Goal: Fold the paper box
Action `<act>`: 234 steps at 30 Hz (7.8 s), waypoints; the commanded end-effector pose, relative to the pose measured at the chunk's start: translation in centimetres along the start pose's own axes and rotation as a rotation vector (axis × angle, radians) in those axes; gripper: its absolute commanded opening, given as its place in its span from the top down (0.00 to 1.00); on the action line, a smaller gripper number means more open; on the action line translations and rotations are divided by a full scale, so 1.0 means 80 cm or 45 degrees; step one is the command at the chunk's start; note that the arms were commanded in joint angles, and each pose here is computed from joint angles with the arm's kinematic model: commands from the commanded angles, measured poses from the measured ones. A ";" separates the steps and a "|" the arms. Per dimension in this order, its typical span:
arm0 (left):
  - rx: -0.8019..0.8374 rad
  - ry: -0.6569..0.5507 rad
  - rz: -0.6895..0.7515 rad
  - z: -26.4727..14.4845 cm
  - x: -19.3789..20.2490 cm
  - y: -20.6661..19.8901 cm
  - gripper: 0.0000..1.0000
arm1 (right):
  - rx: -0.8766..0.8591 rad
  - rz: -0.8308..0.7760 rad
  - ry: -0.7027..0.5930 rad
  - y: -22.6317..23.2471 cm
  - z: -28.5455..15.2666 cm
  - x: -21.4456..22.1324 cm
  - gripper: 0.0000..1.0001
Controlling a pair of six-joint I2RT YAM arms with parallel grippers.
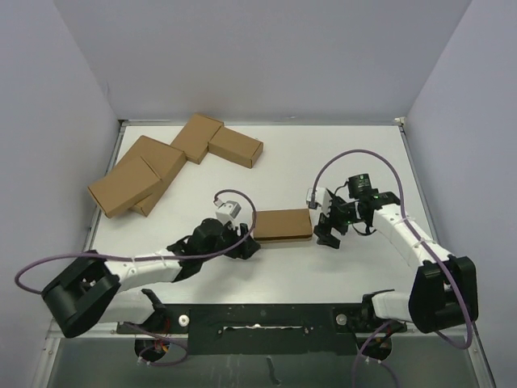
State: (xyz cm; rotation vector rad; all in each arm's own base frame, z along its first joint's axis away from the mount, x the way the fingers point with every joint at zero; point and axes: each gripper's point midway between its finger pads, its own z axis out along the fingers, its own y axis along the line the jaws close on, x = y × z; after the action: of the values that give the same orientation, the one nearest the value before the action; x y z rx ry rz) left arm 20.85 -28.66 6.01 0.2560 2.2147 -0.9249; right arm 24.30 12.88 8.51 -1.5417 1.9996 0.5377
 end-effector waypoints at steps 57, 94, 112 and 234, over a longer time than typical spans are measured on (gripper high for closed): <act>0.400 -0.375 1.706 0.040 -0.038 -0.021 0.87 | 0.000 -0.594 -0.251 0.025 0.013 -0.049 0.02; 0.476 -0.396 1.363 0.016 -0.060 -0.059 0.48 | 0.206 -0.678 -0.091 -0.019 0.037 -0.042 0.59; 0.304 -0.422 0.207 -0.066 -0.125 -0.055 0.22 | 0.046 0.001 -0.517 -0.031 -0.043 -0.105 0.28; -0.642 -0.084 1.262 0.030 -0.264 -0.044 0.74 | -0.116 1.209 -0.652 -0.152 -0.082 0.000 0.42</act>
State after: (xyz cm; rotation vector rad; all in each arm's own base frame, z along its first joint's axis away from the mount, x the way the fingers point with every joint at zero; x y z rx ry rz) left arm 34.08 -33.19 23.08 0.6638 1.8616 -0.3665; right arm 34.68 5.94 12.25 -0.2969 2.2340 1.2344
